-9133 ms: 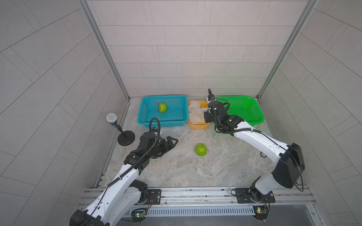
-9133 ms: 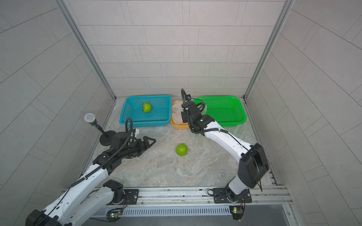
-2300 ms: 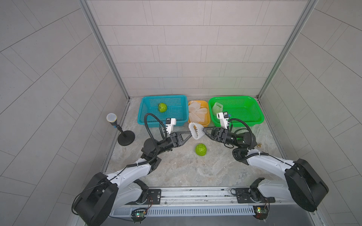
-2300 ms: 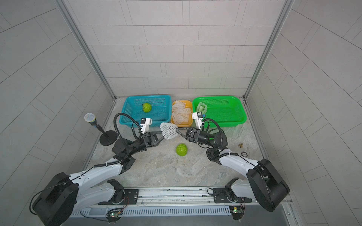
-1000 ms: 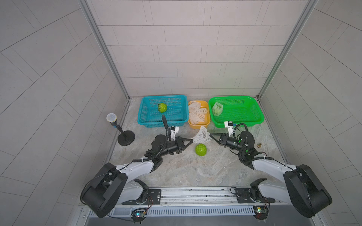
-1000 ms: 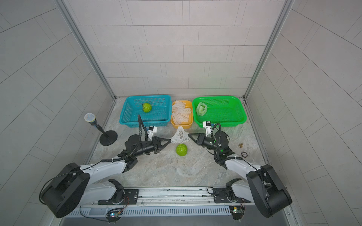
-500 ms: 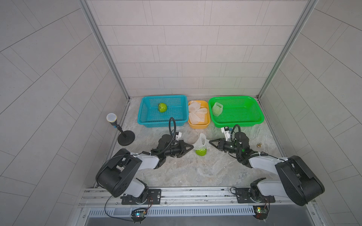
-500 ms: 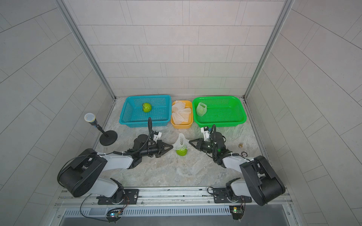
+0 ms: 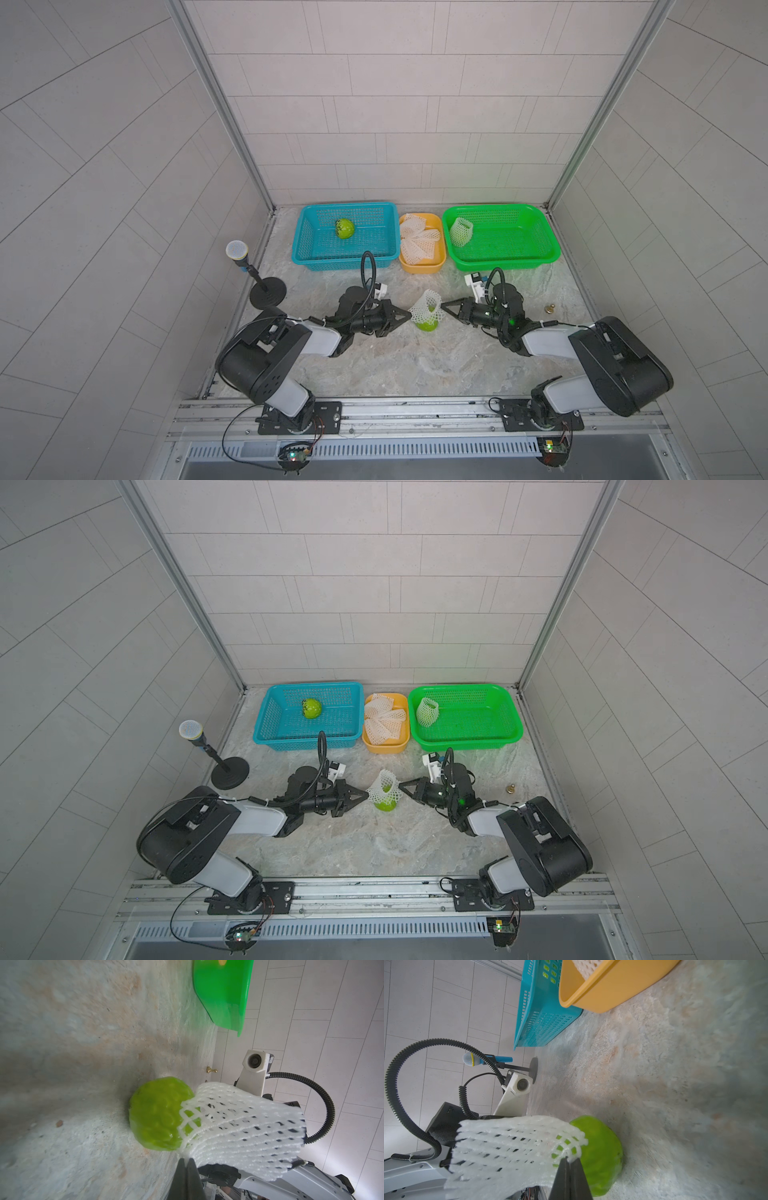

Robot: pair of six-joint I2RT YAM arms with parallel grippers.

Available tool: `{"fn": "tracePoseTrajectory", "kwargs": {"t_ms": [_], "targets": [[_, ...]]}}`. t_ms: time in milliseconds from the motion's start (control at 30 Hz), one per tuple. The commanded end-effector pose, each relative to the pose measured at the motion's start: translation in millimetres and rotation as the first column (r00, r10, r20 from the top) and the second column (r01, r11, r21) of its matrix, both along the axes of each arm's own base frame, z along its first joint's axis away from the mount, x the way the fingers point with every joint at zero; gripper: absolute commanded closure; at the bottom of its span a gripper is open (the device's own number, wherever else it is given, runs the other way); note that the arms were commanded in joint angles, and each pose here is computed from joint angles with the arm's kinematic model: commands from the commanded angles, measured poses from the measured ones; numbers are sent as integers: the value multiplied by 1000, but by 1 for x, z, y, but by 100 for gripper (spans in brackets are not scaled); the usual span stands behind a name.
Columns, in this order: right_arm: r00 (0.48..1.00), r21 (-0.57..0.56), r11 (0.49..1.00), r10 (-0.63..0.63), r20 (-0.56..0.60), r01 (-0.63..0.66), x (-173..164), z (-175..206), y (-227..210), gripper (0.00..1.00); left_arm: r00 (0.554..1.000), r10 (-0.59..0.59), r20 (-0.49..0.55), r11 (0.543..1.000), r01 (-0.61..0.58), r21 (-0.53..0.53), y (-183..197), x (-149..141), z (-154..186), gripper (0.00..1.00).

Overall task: Sleeve custard apples in foam nets
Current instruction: Put on the foam net on the custard apple.

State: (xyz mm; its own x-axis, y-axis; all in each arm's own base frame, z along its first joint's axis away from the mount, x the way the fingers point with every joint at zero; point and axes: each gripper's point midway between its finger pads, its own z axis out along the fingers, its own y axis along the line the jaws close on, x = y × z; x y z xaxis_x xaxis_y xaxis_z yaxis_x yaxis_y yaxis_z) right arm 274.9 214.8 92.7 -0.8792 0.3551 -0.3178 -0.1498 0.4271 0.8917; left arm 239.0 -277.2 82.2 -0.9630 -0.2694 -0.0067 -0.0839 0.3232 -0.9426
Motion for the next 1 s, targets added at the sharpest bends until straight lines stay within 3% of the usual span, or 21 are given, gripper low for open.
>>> {"fn": "tracePoseTrajectory", "kwargs": {"t_ms": [0,200,467,967], "targets": [[1000,27,999,24,14,-24,-4,4,5,100,999,-24,32,999,25,-38,-4,2,10,100],[999,16,999,43,3,-43,-11,-1,4,100,999,-40,3,999,40,-26,-3,-3,1,99],[998,-86,995,46,-30,-48,-20,-22,-4,100,997,-62,-47,998,64,28,-2,-8,-14,99],[1000,-109,994,5,-15,-7,5,-17,-2,100,999,-34,-37,996,37,86,-2,7,-17,99]]}}
